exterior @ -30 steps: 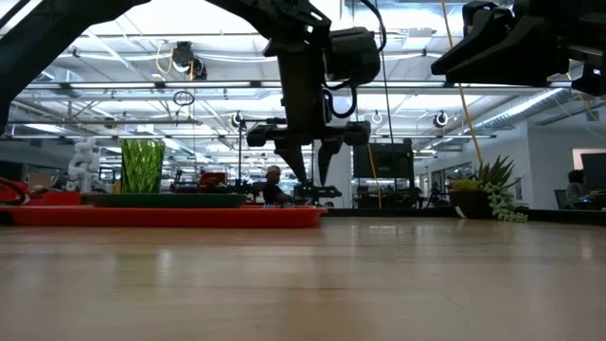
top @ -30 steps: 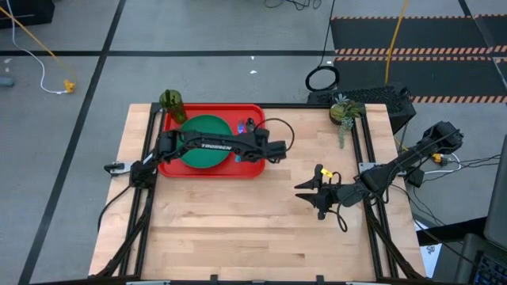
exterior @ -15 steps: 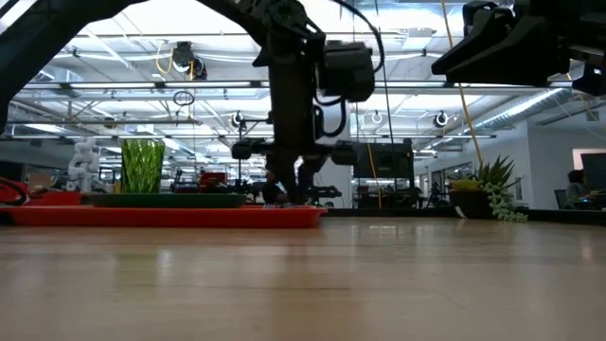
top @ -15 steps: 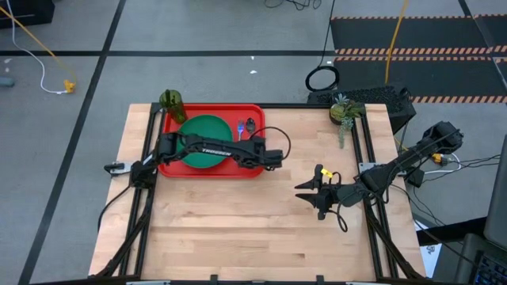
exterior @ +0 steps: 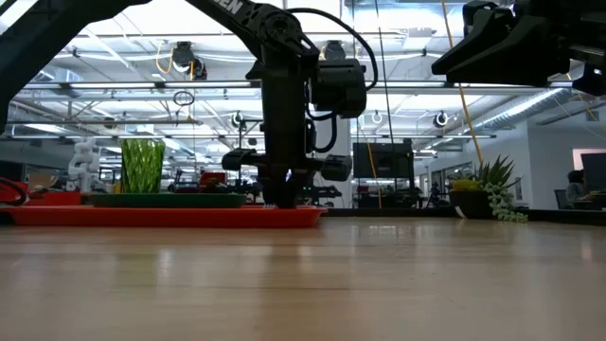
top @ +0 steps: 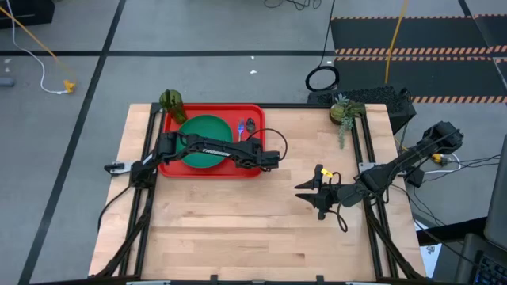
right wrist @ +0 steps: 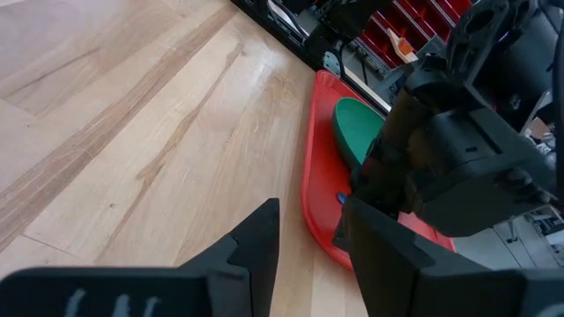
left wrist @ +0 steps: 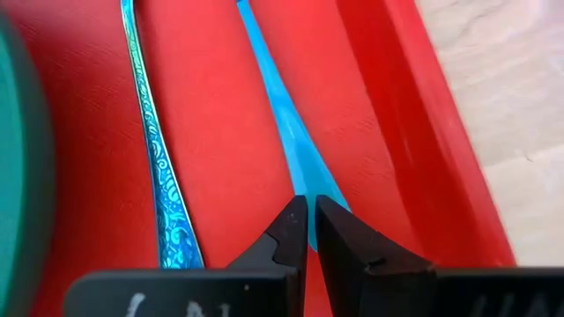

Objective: Pick and place plate/cup/fork/spoon on tray
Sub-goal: Put the blue spoon on the orange tray to the right side of the blue fork

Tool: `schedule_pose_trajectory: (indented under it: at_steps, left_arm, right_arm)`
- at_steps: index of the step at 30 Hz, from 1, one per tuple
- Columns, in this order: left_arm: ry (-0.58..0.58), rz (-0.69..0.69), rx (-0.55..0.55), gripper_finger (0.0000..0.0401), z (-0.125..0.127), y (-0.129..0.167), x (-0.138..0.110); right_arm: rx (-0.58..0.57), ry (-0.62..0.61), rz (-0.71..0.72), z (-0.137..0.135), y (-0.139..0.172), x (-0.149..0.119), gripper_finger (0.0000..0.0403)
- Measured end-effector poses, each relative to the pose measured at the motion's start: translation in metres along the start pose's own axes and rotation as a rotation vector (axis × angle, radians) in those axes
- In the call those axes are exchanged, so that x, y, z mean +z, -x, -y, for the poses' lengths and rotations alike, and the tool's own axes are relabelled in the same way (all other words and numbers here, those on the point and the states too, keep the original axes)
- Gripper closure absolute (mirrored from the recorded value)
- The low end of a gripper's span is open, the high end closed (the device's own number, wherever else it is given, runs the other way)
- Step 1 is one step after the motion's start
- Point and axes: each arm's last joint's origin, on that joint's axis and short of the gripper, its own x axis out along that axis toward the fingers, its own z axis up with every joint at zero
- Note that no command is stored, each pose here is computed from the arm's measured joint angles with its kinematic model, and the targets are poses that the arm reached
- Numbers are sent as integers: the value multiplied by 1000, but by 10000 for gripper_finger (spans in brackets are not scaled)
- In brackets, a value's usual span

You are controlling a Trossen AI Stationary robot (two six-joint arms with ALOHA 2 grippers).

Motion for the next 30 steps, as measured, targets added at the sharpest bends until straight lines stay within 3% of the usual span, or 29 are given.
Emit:
schedule_pose_trajectory:
  at_steps: [30]
  left_arm:
    - [15, 15, 18, 375, -7, -10, 0]
  right_arm:
    - [0, 0, 0, 0, 0, 0, 280]
